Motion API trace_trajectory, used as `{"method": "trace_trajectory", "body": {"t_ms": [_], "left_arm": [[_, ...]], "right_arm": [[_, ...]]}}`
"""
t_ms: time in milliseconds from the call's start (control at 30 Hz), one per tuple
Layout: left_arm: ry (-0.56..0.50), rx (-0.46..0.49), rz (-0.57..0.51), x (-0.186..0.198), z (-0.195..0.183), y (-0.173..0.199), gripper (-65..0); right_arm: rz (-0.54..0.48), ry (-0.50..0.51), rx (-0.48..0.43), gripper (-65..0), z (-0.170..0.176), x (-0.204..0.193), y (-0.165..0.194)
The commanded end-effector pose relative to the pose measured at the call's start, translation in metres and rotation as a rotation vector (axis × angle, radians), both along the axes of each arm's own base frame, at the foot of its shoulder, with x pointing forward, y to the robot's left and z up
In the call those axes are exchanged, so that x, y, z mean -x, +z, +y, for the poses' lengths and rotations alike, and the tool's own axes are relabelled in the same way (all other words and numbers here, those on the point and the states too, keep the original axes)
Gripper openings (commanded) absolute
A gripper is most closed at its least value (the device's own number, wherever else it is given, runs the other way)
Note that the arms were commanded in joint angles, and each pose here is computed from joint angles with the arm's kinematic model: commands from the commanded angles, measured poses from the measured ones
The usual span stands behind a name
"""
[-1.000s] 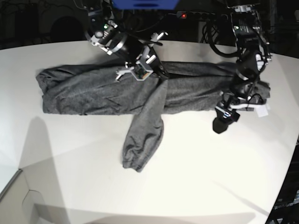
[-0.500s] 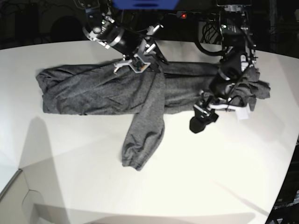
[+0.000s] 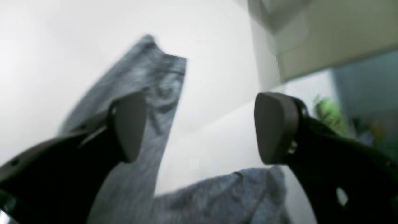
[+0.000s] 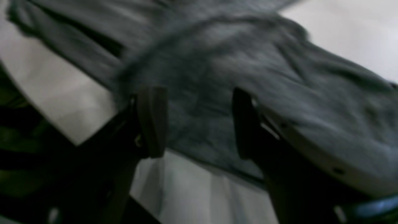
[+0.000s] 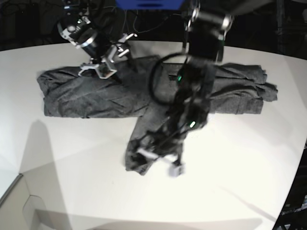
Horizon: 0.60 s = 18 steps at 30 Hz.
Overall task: Layout the t-shirt on the table in an organized manner, then fold the t-shirt properly
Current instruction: 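Grasp the sleeve cuff with the left gripper and fold it onto the shirt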
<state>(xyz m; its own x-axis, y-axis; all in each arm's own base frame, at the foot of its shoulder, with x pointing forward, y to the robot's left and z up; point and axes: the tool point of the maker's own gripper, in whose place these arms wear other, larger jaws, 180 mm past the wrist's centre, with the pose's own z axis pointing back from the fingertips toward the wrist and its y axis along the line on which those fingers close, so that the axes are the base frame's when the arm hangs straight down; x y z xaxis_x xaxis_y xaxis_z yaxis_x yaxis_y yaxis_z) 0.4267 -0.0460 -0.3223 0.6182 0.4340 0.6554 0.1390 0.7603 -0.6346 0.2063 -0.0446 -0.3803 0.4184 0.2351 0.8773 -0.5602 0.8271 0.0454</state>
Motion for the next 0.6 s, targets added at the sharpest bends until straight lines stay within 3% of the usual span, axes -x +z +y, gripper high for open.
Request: {"method": "trace_trajectory", "body": {"t_ms": [0,133,233,333,433,567], "left_arm": [[0.006,-0.024,-0.066,-0.023,-0.001,0.022,-12.5],[-0.066,-0.175,0.007,-0.054,-0.015,-0.005,-12.5],[-0.060,-0.255,0.010,-0.065,-0.014,-0.029,-12.5],[-0.059,-0.337,-0.051,-0.068,-0.015,-0.044,-12.5],[-0.119,-0.402,-0.148,-0.063,-0.033,-0.042,-12.5],[-0.200,-0.460,-0.202,-0.053,-0.051,-0.045,-12.5]], "right_arm": [[-0.057,-0.011,-0.031,-31.3,0.000,-0.007,0.018],[-0.101,-0.025,-0.003,-31.3,-0.012,-0.013,0.031],[-0.118,-0.015,0.012,-31.3,-0.015,-0.014,0.036],[-0.121,-0.015,0.013,-31.3,-0.015,-0.015,0.037],[-0.119,-0.006,0.027,-31.3,-0.018,-0.014,0.035],[-0.127,-0.006,0.027,-31.3,-0.018,-0.017,0.037]]}}
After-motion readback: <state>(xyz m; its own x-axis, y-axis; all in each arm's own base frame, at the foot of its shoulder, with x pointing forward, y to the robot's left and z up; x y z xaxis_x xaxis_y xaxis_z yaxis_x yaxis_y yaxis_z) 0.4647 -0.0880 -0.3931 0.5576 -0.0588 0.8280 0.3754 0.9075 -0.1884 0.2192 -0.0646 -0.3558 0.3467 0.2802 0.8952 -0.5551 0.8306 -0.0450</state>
